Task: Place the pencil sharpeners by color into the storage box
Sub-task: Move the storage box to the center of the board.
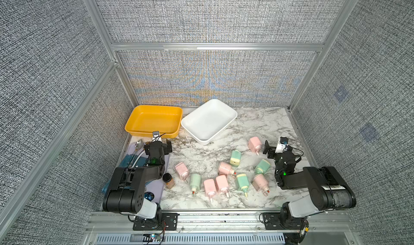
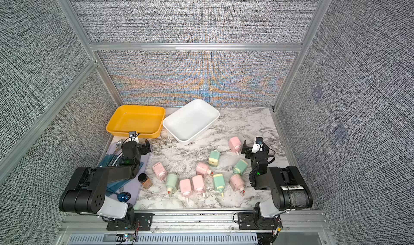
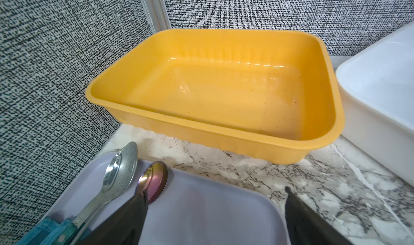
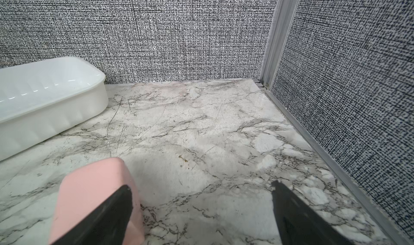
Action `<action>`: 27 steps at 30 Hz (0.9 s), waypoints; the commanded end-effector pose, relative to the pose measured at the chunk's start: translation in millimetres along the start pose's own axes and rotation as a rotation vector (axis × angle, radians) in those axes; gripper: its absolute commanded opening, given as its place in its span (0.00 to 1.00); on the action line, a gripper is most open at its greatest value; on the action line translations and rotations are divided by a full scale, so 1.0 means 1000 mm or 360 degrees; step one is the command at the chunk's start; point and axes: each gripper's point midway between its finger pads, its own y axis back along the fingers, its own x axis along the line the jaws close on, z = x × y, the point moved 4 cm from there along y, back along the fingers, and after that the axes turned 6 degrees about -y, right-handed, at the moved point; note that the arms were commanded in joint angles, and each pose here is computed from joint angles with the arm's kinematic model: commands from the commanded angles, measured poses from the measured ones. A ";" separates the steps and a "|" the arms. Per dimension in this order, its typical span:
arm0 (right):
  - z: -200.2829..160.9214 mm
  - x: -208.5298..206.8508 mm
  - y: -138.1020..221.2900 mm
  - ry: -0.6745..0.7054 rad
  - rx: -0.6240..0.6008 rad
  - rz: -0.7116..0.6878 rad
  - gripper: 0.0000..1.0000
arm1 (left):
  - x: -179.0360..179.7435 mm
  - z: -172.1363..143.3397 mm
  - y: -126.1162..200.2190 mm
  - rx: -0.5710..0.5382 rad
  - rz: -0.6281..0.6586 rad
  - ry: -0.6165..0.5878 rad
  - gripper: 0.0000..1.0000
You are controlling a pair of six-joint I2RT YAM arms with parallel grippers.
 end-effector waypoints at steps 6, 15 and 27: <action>0.004 0.001 -0.001 -0.0005 -0.0024 0.0001 0.99 | 0.002 0.004 0.001 -0.0029 0.0013 0.0010 0.99; 0.008 -0.001 -0.003 -0.0015 -0.0016 -0.0028 0.99 | 0.004 0.006 0.003 -0.0045 0.0034 0.0020 0.99; 0.099 -0.004 0.007 -0.0138 -0.0146 -0.0173 0.99 | 0.005 0.031 0.023 -0.0129 -0.0005 -0.0005 0.99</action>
